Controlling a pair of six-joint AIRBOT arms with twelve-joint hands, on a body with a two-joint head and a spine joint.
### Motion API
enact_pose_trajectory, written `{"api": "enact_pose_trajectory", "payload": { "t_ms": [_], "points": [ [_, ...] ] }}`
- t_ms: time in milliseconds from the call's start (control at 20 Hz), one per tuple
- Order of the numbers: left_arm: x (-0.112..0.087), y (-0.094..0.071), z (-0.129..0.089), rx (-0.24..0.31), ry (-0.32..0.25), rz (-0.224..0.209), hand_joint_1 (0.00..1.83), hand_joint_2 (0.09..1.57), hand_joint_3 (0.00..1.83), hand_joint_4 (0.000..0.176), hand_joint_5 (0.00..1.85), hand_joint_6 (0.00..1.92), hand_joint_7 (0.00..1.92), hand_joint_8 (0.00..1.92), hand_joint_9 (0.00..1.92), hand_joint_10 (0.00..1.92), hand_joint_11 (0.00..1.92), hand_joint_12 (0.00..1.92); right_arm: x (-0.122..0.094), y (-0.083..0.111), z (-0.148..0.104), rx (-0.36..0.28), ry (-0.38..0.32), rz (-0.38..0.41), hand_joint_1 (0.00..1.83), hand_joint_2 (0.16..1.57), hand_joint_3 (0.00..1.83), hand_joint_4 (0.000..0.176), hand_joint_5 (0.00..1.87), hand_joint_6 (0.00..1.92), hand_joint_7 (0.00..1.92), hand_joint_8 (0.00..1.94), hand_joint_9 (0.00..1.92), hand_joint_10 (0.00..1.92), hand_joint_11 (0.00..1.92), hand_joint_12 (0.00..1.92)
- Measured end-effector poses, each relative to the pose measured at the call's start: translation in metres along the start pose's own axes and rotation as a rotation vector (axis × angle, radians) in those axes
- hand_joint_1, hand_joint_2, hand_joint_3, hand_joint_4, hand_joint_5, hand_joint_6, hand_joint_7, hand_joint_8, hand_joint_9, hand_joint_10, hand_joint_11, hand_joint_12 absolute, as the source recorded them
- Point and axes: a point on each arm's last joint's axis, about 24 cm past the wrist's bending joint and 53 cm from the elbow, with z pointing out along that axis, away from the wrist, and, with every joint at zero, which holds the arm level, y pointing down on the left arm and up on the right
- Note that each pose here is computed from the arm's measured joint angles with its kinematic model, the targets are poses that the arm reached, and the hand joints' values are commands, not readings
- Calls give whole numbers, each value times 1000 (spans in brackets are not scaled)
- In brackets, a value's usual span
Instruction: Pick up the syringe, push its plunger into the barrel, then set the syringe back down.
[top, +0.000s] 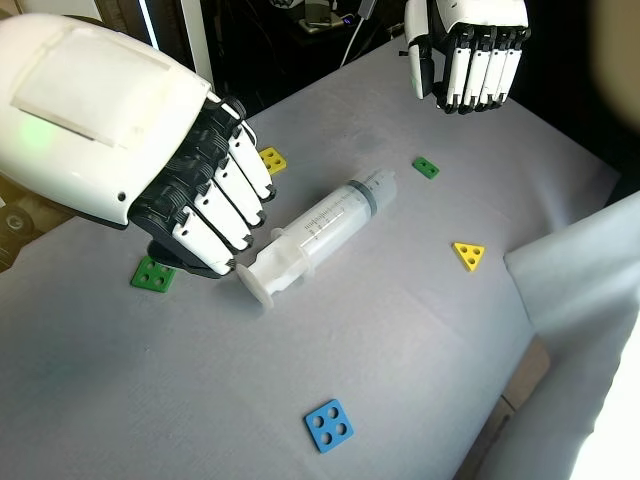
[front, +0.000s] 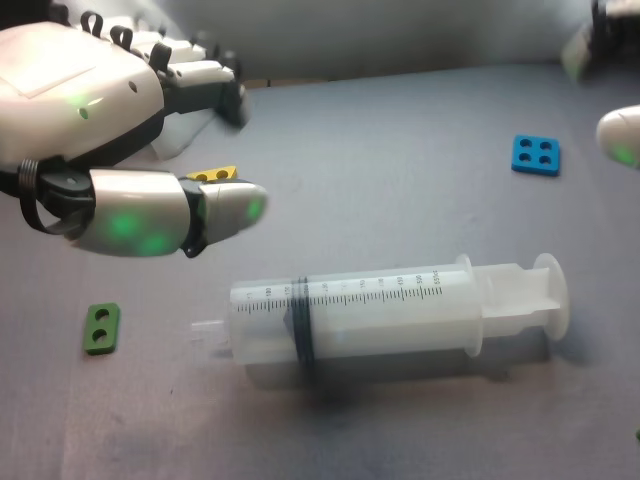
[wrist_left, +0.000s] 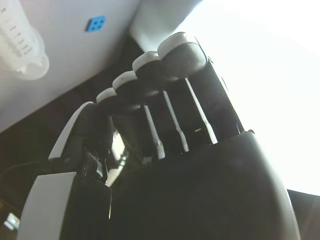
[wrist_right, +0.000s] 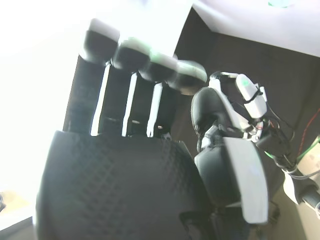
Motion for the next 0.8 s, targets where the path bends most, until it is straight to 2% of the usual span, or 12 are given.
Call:
{"api": "enact_pose_trajectory", "payload": {
  "t_ms": [250, 600, 700, 750, 800],
  "points": [
    [-1, 0, 0, -4, -2, 8, 0, 1186, 1, 0, 275, 0, 219, 1, 201, 1, 0, 496, -1, -2, 0, 7, -1, 1, 0, 1169, 42, 0, 129, 0, 91, 0, 53, 2, 0, 108],
    [-1, 2, 1, -13, 9, 48, 0, 1180, 0, 0, 252, 1, 194, 3, 171, 2, 0, 461, -1, -2, 0, 8, -2, 1, 0, 1186, 16, 0, 136, 1, 86, 0, 47, 0, 0, 97],
    [4, 6, 1, -27, 33, 21, 0, 1179, 0, 0, 248, 0, 199, 5, 177, 5, 0, 457, -1, -2, 0, 8, -2, 1, 0, 1190, 14, 0, 147, 5, 92, 2, 53, 2, 0, 116],
    [9, 10, 0, -52, 49, -33, 0, 1180, 0, 0, 248, 0, 198, 4, 177, 4, 0, 457, -1, -2, 0, 8, -1, 1, 0, 1191, 11, 0, 169, 9, 99, 2, 59, 3, 0, 133],
    [12, 10, 0, -58, 54, -37, 0, 1190, 2, 0, 258, 3, 205, 4, 182, 4, 0, 476, -1, -1, 0, 7, -2, 1, 0, 1189, 8, 0, 179, 8, 106, 2, 65, 4, 0, 154]
  ]
}}
